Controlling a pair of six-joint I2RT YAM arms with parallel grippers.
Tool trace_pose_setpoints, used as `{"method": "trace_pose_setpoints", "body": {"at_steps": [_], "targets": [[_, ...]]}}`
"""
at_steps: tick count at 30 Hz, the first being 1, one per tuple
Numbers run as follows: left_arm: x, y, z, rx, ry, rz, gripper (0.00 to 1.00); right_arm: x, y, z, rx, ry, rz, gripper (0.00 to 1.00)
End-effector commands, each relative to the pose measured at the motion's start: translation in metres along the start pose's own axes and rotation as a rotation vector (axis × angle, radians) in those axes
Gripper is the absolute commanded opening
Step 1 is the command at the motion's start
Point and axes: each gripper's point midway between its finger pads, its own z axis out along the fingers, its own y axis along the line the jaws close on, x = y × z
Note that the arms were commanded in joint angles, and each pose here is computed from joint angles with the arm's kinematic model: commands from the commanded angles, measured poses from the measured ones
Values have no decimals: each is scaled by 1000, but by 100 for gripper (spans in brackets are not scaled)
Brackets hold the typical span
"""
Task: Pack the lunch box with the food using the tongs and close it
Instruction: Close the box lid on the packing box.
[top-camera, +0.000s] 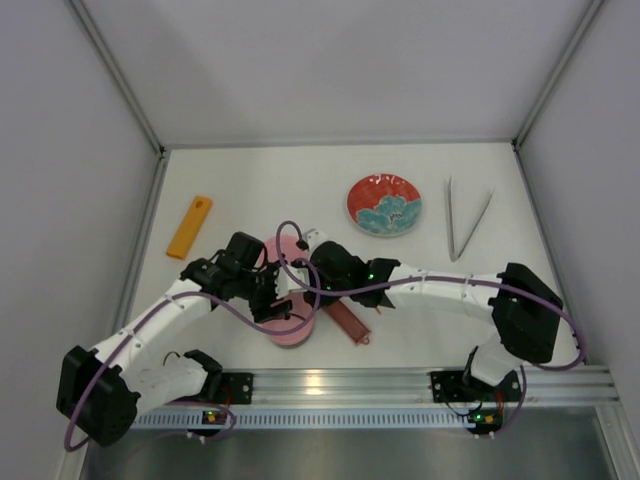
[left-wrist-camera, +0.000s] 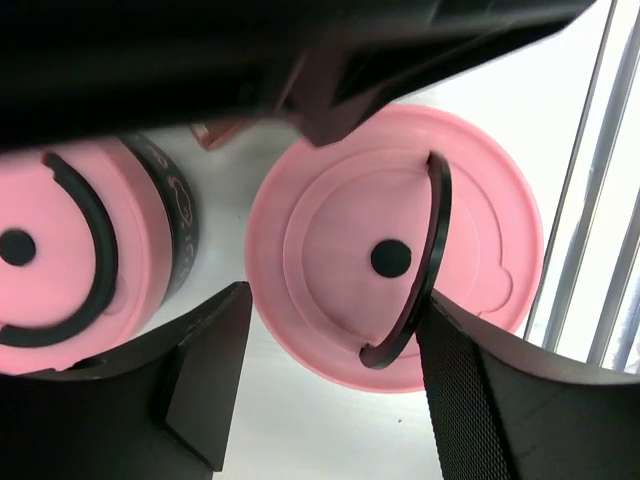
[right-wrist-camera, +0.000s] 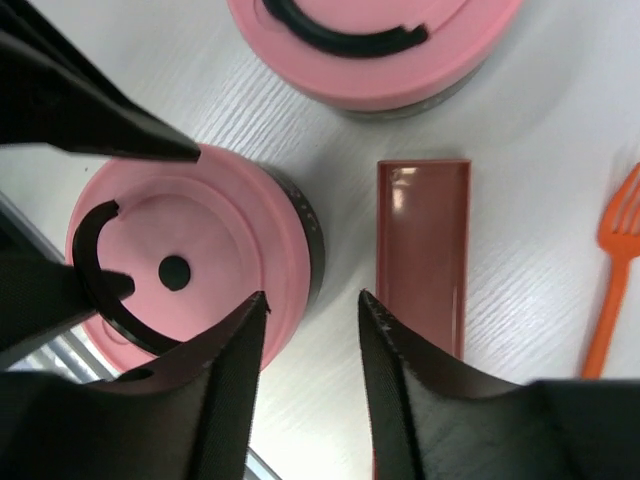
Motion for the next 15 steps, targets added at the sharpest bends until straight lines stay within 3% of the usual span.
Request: {"method": "trace_pose_setpoints", "body": {"at_steps": [1,2,4,7,15], "targets": [[20,-4,2,-1,68,-17,70,-4,19,-3,-109,-45,63,39],[28,-6,6,3,83,-10,70,24,14,12,-103,24,73,38],[38,-5,11,-1,99,30,69,47,21,24,-167,97,73,33],[68,-1,23,-44,166,90,68,79,7,38,-116,182,69,26],[80,-21,30,31,163,67,63,60,-4,21,-56,127,30,24]]}}
